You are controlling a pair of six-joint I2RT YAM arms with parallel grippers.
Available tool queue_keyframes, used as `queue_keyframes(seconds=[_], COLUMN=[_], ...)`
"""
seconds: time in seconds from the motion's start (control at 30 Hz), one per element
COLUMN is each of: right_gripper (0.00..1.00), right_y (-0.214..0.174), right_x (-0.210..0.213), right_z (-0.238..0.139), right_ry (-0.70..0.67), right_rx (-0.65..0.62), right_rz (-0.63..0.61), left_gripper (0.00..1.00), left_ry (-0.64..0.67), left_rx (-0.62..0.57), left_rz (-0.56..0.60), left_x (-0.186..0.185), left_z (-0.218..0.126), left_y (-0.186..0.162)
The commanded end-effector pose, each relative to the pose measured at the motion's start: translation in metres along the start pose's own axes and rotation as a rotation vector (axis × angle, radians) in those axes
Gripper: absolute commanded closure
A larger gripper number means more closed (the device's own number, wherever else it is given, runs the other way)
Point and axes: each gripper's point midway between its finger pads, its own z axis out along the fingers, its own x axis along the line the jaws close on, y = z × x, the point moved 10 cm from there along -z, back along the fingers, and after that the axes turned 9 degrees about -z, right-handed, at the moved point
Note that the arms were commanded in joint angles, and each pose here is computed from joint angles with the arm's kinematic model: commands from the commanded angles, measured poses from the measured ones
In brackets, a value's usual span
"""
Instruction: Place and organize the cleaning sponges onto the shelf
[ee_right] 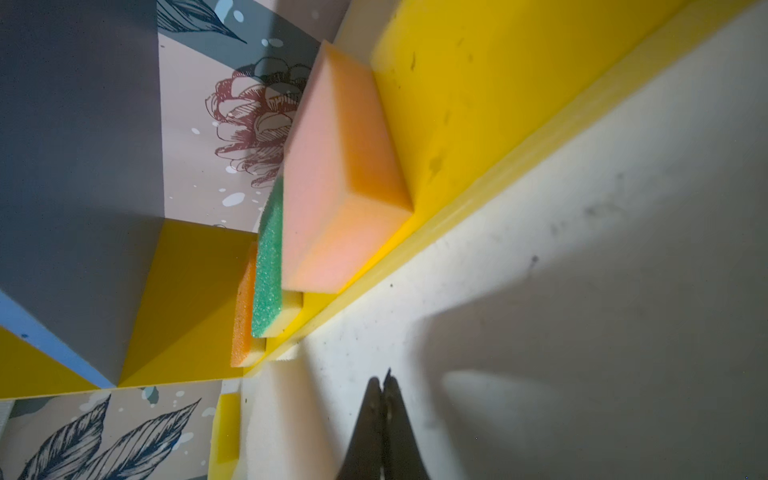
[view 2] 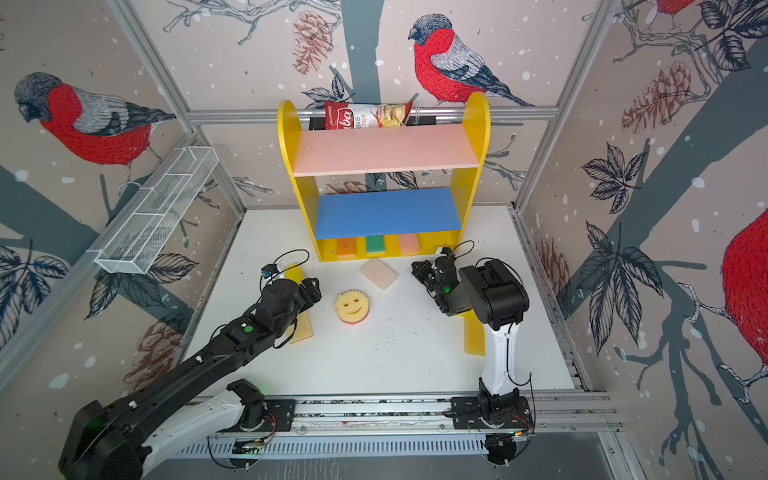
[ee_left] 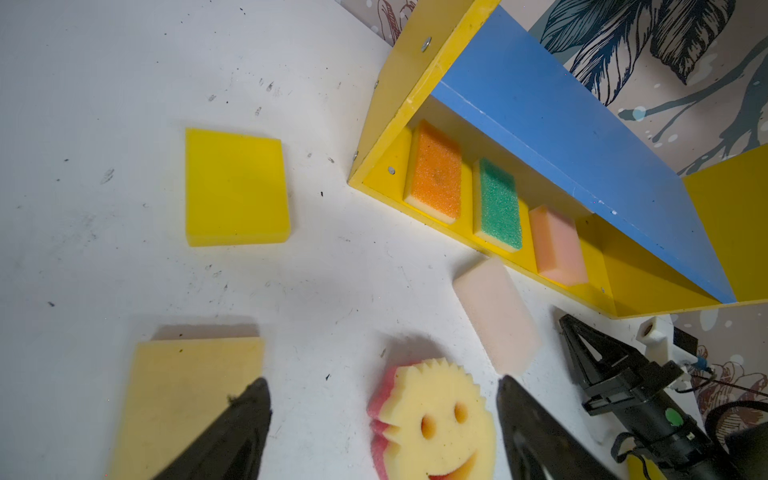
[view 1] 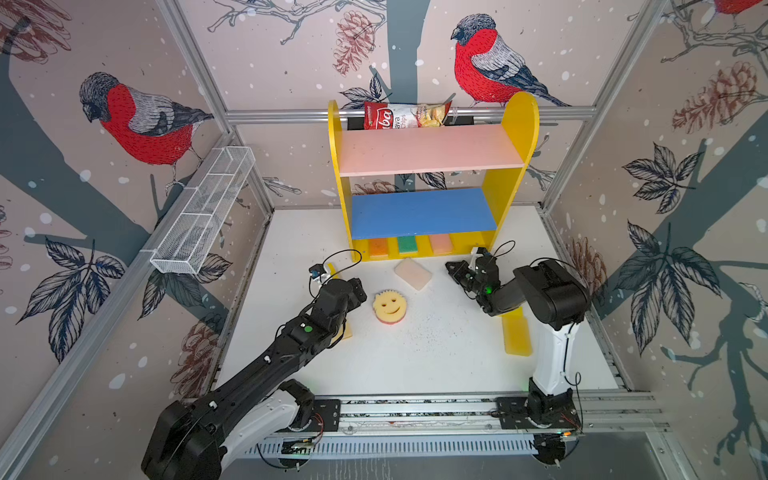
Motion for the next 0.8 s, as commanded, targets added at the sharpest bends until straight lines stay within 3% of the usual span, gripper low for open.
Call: queue_keyframes(seconds=[0.0,0.77], right_gripper=[0.97,0.95], right_y=[-0.015,-0.016], right_x=[-0.02,-0.013], right_z=[0.005,0.046], right_ry=[-0.135,-0.185], right_rx=[0.051,0.054], right_rz=[0.05,0.078], left_gripper=[0.15,0.15], left_ry=[0.021,0.036], left_rx=[-0.015,-0.007], left_rz=[-0.001,-0.001], left_x=[0.005,0.008], left_z=[-0.002,0.002], left_y=[0.001,-0.003])
